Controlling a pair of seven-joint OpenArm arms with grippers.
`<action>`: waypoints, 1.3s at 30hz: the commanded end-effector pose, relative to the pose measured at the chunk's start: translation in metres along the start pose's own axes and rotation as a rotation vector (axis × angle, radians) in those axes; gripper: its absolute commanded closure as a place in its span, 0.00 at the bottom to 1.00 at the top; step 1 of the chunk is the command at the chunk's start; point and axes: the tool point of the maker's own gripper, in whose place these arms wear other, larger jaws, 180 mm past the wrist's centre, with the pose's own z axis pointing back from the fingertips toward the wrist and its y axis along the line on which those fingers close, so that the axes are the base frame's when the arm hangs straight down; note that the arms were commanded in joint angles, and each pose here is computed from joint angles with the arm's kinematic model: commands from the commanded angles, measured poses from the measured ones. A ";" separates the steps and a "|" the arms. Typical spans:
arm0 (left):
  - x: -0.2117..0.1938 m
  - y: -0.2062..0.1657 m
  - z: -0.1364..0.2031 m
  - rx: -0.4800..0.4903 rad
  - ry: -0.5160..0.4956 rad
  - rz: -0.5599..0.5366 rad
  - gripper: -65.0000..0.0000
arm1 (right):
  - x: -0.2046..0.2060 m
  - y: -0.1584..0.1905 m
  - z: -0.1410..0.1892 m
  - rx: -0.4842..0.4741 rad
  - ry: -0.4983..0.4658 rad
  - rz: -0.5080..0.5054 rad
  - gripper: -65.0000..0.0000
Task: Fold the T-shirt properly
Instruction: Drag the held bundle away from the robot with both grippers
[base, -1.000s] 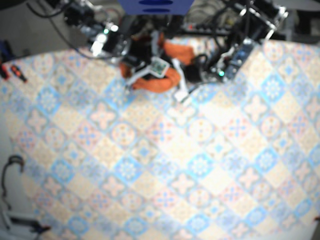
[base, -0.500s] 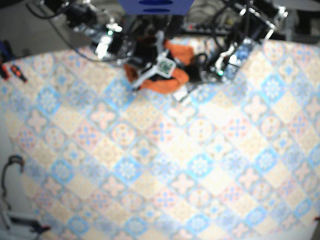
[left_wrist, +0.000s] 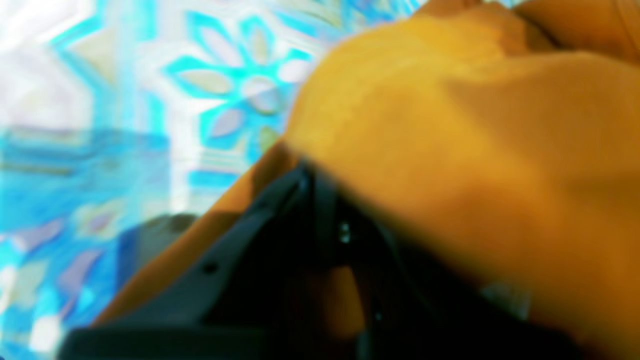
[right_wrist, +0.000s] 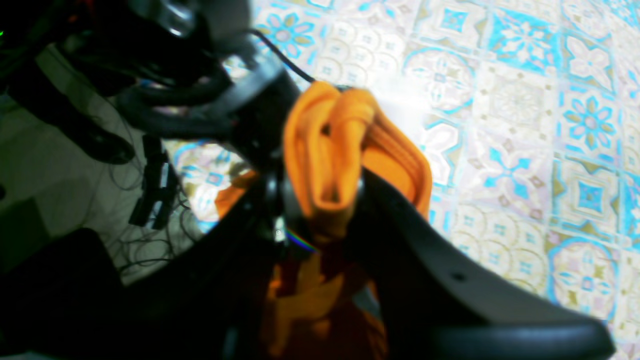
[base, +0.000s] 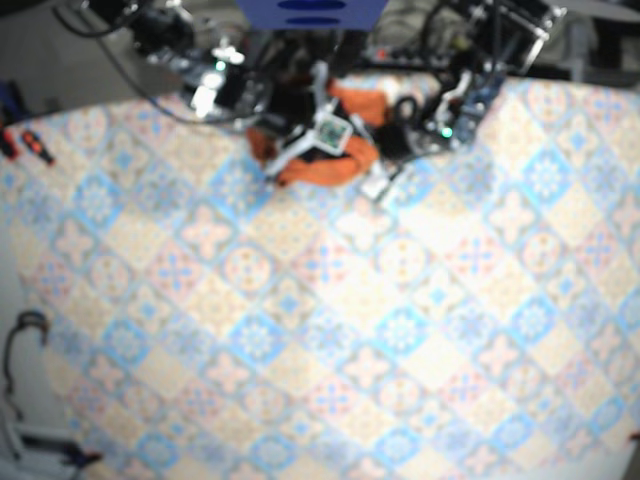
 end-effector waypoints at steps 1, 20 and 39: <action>-0.034 0.082 0.034 0.328 0.184 -0.039 0.98 | 0.012 -0.002 0.001 -0.002 -0.048 -0.002 0.85; -0.016 0.087 0.041 0.357 0.104 0.002 0.98 | 0.012 -0.005 -0.001 -0.006 -0.049 0.003 0.85; -0.019 0.076 0.034 0.330 0.123 -0.025 0.98 | 0.054 0.013 -0.035 0.068 -0.138 0.040 0.85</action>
